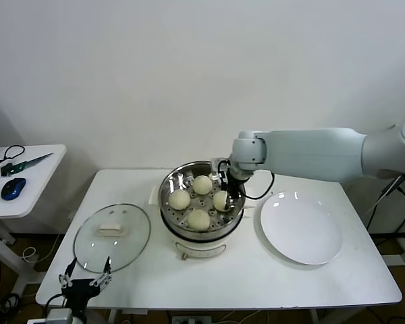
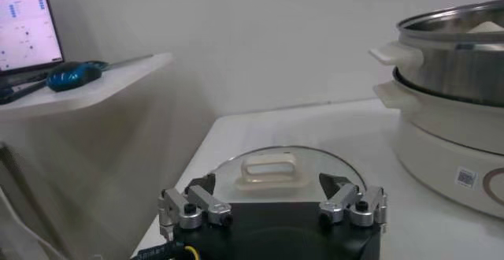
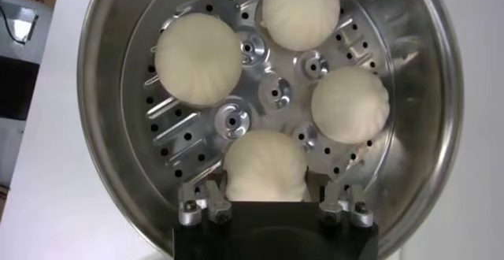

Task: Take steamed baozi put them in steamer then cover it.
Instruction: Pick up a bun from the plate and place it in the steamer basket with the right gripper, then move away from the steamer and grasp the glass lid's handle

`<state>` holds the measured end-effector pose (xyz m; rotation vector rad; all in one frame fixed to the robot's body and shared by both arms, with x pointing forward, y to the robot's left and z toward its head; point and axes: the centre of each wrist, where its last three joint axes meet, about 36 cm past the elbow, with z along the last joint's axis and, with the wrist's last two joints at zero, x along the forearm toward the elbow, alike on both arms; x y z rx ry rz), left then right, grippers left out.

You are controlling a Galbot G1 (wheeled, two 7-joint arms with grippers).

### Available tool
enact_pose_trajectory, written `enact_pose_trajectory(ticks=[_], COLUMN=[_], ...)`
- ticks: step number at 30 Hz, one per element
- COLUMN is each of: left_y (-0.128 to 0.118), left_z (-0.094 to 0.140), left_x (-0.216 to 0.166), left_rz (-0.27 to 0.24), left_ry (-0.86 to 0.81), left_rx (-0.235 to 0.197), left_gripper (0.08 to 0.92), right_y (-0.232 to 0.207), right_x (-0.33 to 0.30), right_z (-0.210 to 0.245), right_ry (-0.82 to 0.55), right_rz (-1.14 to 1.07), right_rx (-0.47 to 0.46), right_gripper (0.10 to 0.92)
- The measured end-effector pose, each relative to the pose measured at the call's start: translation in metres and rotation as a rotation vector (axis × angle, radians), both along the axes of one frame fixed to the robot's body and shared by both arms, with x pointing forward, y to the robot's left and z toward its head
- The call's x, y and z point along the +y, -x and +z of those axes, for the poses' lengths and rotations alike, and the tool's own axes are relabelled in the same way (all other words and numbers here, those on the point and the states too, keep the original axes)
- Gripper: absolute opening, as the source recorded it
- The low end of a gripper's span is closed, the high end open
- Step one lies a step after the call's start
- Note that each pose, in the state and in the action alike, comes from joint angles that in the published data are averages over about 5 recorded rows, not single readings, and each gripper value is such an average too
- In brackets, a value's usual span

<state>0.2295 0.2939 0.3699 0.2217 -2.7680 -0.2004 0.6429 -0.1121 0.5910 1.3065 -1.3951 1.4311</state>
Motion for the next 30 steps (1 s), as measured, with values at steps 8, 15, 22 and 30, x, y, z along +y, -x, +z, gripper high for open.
enact_pose_trajectory(ticks=[8,15,22,30], left_y=[0.0,0.0,-0.004,-0.014], left_z=[0.002,0.006,0.009,0.016], left_x=[0.001,0.0,-0.003,-0.004], left_rz=[0.004,-0.005,-0.008,-0.033], left_ry=[-0.001,0.01,0.036,0.022], left_rx=[-0.003,0.002,-0.012,-0.038], left_gripper=[0.823,0.823,0.823,0.823], right_y=[-0.003,-0.004,0.003,0.027], right_x=[-0.002,-0.021,-0.071,-0.166], right_z=[0.013,0.057,0.085,0.055], right_ry=[-0.029,-0.158,-0.458,-0.823], right_rz=[0.018,0.011,-0.107,-0.414], right_rx=[-0.003,0.028,-0.075,-0.329], right_gripper=[0.82,0.823,0.823,0.823])
